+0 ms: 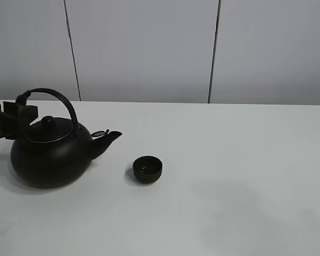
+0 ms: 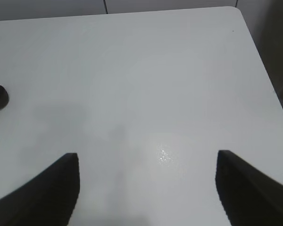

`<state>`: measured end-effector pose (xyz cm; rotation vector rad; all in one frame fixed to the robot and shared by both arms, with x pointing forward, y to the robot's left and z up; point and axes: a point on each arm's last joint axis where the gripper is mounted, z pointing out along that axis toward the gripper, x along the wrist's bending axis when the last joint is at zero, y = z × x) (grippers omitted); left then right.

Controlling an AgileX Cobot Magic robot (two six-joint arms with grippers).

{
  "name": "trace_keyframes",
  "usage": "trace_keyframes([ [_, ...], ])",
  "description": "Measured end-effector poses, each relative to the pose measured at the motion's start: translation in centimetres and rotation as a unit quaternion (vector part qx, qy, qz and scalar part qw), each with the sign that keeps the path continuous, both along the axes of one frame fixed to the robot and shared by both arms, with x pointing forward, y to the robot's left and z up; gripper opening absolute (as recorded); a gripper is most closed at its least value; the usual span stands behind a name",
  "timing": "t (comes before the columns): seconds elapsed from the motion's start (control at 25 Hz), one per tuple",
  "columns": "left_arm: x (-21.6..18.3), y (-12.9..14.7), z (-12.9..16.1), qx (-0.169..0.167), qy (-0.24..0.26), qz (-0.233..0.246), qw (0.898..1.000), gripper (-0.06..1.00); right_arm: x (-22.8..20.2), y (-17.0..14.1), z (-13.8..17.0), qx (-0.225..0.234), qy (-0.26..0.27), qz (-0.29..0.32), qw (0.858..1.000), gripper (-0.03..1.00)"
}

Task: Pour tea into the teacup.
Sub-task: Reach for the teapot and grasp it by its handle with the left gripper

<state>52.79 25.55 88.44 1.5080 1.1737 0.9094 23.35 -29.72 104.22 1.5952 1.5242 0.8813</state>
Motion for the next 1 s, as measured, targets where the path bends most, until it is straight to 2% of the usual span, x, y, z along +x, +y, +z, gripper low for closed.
trace_keyframes([
  [0.08,0.0,-0.1,0.0,0.001,0.0,-0.005,1.0,0.42,0.0,0.0,0.0,0.0,0.0,0.0,1.0,0.54],
  [0.24,-0.1,-0.5,0.0,0.006,-0.003,-0.032,0.999,0.17,0.0,0.0,0.0,0.0,0.0,0.0,1.0,0.54],
  [0.28,-0.1,-0.5,0.0,0.01,-0.005,-0.034,0.999,0.15,0.0,0.0,0.0,0.0,0.0,0.0,1.0,0.54],
  [0.64,-0.1,-0.6,0.1,0.016,-0.007,-0.04,0.999,0.14,0.0,0.0,0.0,0.0,0.0,0.0,1.0,0.54],
  [1.0,1.0,-1.2,0.4,0.039,-0.013,-0.078,0.996,0.13,0.0,0.0,0.0,0.0,0.0,0.0,1.0,0.54],
])
